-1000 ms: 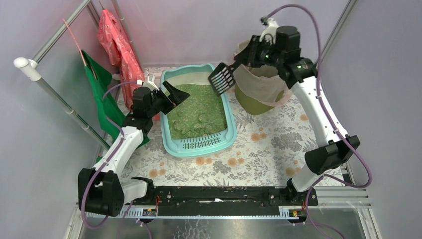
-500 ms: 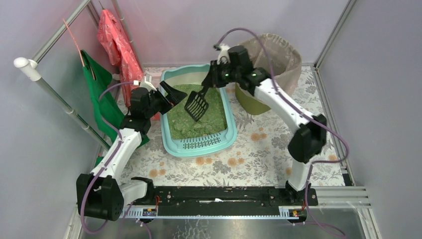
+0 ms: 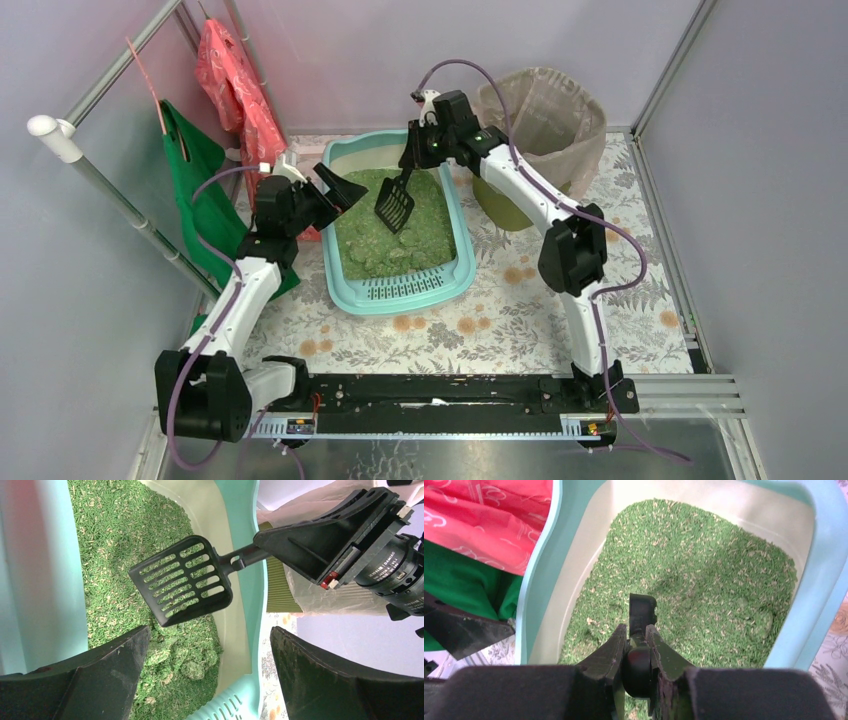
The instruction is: Clean the litter box
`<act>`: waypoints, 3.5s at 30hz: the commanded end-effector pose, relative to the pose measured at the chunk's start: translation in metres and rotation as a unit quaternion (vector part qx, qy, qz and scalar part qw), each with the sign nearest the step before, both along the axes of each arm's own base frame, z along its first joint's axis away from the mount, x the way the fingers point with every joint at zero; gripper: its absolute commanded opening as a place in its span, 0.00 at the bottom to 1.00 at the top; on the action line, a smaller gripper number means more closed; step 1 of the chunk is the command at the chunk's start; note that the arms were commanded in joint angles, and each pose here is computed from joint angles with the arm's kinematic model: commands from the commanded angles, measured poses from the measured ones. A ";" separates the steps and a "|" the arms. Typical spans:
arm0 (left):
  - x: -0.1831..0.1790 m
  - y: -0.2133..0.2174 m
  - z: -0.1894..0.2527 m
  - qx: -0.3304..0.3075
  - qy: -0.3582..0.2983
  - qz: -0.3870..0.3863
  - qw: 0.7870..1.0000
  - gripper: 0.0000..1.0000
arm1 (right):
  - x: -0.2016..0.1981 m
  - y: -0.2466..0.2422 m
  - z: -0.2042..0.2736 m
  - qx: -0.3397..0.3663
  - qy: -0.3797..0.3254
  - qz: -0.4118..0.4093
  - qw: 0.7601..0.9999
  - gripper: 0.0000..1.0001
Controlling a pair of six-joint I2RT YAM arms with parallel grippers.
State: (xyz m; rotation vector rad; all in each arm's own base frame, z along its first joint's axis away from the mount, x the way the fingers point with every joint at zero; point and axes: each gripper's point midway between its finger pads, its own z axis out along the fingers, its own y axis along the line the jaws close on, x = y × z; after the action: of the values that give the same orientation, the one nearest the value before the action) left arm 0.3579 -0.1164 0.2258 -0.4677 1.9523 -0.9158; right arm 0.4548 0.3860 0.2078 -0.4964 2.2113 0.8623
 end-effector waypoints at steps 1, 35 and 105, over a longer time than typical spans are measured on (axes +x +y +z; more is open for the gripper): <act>0.005 0.004 0.001 0.002 -0.005 0.001 1.000 0.99 | 0.017 0.015 0.000 0.002 -0.031 -0.002 0.999 0.00; 0.003 0.047 -0.046 -0.003 0.037 0.114 0.993 0.99 | -0.093 0.098 -0.077 0.076 0.185 0.114 0.973 0.00; 0.005 0.028 -0.046 -0.038 0.027 0.066 0.997 0.99 | -0.003 -0.013 0.073 0.206 0.141 0.037 0.968 0.00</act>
State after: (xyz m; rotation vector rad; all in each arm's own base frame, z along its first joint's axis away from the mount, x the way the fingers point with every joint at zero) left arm 0.3630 -0.0918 0.1954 -0.6385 1.8884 -0.9172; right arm 0.4619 0.3660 0.2081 -0.1502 2.3521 1.3925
